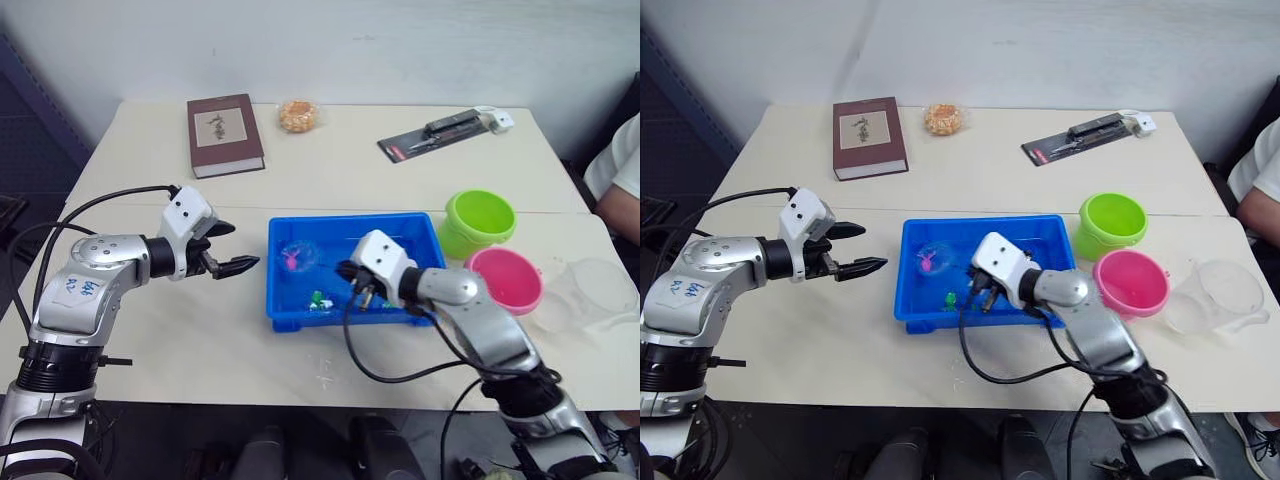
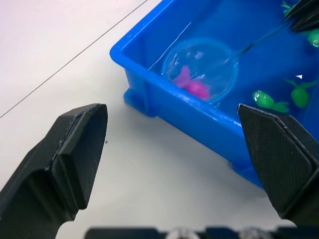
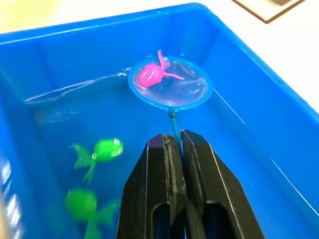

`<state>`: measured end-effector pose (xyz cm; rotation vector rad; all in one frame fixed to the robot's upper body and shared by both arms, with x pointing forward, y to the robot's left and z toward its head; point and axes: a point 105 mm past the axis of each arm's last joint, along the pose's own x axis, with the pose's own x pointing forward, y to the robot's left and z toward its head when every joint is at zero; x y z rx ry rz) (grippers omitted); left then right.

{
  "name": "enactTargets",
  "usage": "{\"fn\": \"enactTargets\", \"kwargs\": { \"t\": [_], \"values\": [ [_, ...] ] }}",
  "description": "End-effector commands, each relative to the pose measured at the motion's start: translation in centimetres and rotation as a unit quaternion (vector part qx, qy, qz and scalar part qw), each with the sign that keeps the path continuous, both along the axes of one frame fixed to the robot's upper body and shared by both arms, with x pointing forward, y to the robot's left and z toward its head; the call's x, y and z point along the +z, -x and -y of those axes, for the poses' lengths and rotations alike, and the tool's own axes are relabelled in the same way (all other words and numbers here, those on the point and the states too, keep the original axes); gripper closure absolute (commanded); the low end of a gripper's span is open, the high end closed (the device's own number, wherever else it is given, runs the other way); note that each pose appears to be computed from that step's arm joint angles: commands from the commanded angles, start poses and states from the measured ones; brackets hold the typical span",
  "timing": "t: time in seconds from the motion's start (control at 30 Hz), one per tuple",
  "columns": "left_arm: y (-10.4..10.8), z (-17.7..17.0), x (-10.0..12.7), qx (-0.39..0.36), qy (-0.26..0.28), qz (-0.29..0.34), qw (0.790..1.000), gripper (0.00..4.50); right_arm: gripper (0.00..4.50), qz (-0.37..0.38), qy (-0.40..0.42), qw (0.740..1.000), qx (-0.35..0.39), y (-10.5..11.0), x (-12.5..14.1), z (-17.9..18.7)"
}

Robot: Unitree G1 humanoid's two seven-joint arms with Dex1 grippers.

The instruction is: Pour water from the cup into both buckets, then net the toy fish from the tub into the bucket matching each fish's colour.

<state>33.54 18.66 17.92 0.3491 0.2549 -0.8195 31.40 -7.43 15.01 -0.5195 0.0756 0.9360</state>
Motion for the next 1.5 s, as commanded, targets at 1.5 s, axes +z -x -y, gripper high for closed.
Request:
{"fn": "enactTargets", "kwargs": {
  "t": [1.5],
  "values": [
    [3.5,11.8,3.2,-0.383,0.190,0.026,0.904,0.04,4.50,0.213,0.128,0.903,-0.351,15.3,1.6,26.5]
  ]
}}
